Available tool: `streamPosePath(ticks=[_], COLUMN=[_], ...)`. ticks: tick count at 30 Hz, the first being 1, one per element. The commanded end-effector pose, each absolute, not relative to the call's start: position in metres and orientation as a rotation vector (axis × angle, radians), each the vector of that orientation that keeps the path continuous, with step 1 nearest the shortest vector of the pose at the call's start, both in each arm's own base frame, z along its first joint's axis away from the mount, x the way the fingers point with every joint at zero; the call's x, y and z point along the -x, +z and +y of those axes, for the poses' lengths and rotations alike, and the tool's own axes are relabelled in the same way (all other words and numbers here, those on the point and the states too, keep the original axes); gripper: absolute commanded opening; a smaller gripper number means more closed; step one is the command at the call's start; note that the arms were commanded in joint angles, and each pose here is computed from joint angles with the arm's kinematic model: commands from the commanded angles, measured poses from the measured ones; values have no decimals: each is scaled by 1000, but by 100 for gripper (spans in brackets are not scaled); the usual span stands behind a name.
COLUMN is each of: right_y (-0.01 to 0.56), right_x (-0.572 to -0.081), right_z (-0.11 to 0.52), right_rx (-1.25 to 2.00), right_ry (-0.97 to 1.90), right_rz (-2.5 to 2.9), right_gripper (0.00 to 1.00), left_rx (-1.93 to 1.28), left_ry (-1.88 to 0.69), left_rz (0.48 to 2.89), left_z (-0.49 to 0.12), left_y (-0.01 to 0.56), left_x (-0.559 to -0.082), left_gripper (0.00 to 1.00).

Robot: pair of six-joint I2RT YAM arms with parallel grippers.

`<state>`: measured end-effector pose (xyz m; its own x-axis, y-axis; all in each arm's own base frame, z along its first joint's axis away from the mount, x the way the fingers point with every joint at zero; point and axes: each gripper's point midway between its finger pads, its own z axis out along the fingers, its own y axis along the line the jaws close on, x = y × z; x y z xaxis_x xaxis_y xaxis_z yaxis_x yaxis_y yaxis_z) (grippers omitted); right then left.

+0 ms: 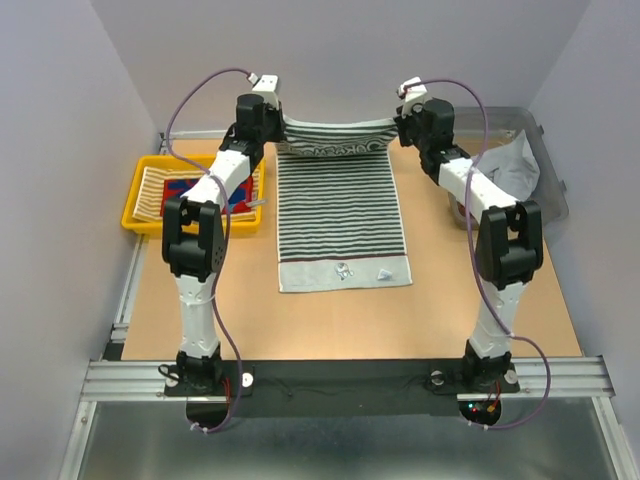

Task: Fold and stack the towels
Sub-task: Fold the towel

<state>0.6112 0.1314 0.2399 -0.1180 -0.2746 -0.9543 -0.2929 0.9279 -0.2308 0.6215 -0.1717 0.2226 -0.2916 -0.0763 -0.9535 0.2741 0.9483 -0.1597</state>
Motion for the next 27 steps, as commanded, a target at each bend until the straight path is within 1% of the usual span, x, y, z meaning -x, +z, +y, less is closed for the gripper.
streamPosePath(ticks=[1, 2, 4, 5, 7, 8, 9, 10, 11, 12, 13, 14, 15, 18, 20, 21, 27], right_y=[297, 293, 288, 273, 283, 279, 278, 277, 273, 261, 268, 266, 264, 261, 259, 254, 241], right_x=[-587, -578, -566, -559, -543, -536, -526, -519, -514, -507, -499, -494, -485, -472, -463, -458, -432], right_z=[128, 126, 124, 124, 124, 124, 123, 124, 122, 122, 120, 120, 119, 119, 116, 116, 118], right_rx=[400, 400, 402, 409, 399, 402, 395, 398, 391, 389, 385, 385, 380, 372, 365, 367, 351], right_ry=[52, 53, 62, 69, 95, 109, 124, 138, 141, 151, 155, 162, 171, 187, 192, 201, 260], right_rz=[1586, 1600, 1618, 1651, 1648, 1661, 1670, 1677, 1696, 1726, 1717, 1729, 1735, 1758, 1774, 1801, 1867], right_gripper=[0, 1, 0, 0, 1, 0, 0, 1, 0, 1, 0, 0, 0, 0, 1, 0, 0], left_rx=[-210, -218, -215, -212, -197, -192, -181, -176, -159, -150, -144, -135, -134, -105, -92, -77, -23], left_ry=[-405, -413, -419, -423, -427, -431, -430, -432, -438, -439, -446, -465, -479, -528, -555, -564, -595], left_rz=[1687, 1717, 1740, 1758, 1796, 1806, 1844, 1838, 1871, 1881, 1881, 1913, 1913, 1974, 1985, 2018, 2056], left_z=[-174, -174, -172, -171, -167, -166, -164, -162, -160, -159, -157, -158, -158, -160, -161, -160, -156], left_y=[303, 291, 292, 288, 280, 278, 263, 270, 258, 255, 260, 249, 251, 231, 229, 215, 201], left_x=[-588, -582, -569, -564, -548, -543, -535, -528, -521, -516, -507, -499, -491, -472, -459, -451, -420], left_gripper=[0, 0, 0, 0, 0, 0, 0, 0, 0, 0, 0, 0, 0, 0, 0, 0, 0])
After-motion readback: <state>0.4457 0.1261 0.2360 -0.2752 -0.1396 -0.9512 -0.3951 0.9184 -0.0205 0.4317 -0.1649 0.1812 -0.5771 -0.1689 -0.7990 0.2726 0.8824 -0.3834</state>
